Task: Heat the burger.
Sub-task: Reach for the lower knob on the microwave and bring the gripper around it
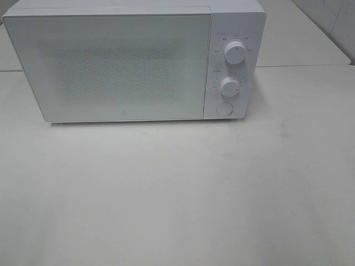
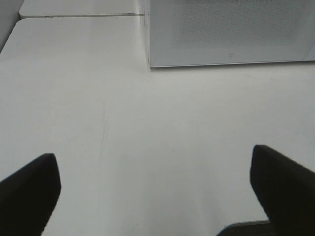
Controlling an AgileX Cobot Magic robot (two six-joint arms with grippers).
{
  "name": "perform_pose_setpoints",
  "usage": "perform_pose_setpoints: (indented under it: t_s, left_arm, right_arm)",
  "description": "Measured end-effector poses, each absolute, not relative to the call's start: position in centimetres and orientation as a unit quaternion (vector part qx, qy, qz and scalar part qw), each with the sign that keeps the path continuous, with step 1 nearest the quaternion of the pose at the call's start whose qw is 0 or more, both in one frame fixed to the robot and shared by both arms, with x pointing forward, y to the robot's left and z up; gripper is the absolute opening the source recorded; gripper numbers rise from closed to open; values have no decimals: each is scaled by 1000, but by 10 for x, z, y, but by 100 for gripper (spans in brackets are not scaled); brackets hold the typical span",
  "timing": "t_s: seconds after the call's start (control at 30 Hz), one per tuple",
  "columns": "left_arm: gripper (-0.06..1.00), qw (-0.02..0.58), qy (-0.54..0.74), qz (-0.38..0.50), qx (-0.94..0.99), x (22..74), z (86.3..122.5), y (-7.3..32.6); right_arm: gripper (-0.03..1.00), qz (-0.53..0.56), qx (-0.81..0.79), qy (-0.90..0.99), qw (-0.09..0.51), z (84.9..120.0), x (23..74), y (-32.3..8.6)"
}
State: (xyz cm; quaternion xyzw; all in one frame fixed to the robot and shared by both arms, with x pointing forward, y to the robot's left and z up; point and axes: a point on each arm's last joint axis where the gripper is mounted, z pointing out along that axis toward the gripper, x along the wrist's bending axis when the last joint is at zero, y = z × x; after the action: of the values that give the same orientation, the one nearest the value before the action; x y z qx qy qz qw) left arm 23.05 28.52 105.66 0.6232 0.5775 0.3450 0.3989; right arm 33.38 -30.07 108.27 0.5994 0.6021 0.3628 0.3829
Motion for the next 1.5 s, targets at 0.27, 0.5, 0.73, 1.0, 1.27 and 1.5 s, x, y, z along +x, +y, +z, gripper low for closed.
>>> perform_pose_setpoints:
  t_s: [0.27,0.5,0.73,1.0,1.27,1.5]
  left_arm:
    - [99,399,577,345,623,230,1057,285]
    - [99,399,577,345,623,230,1057,285]
    - [99,399,577,345,623,230,1057,285]
    - [99,399,577,345,623,230,1057,285]
    - [99,399,577,345,623,230,1057,285]
    - [99,399,577,345,623,230,1057,285]
  right_arm:
    - [76,361,599,605,379,1076,371,-300]
    - [76,376,606,593,374,1070,399,-300]
    - [76,393,607,579,377,1060,429,-299]
    - [76,423,586,557,410,1029,454,-300]
    - [76,447,556,537,449,1000,452,-299]
    - [76,452,518,554,470,975,449,-274]
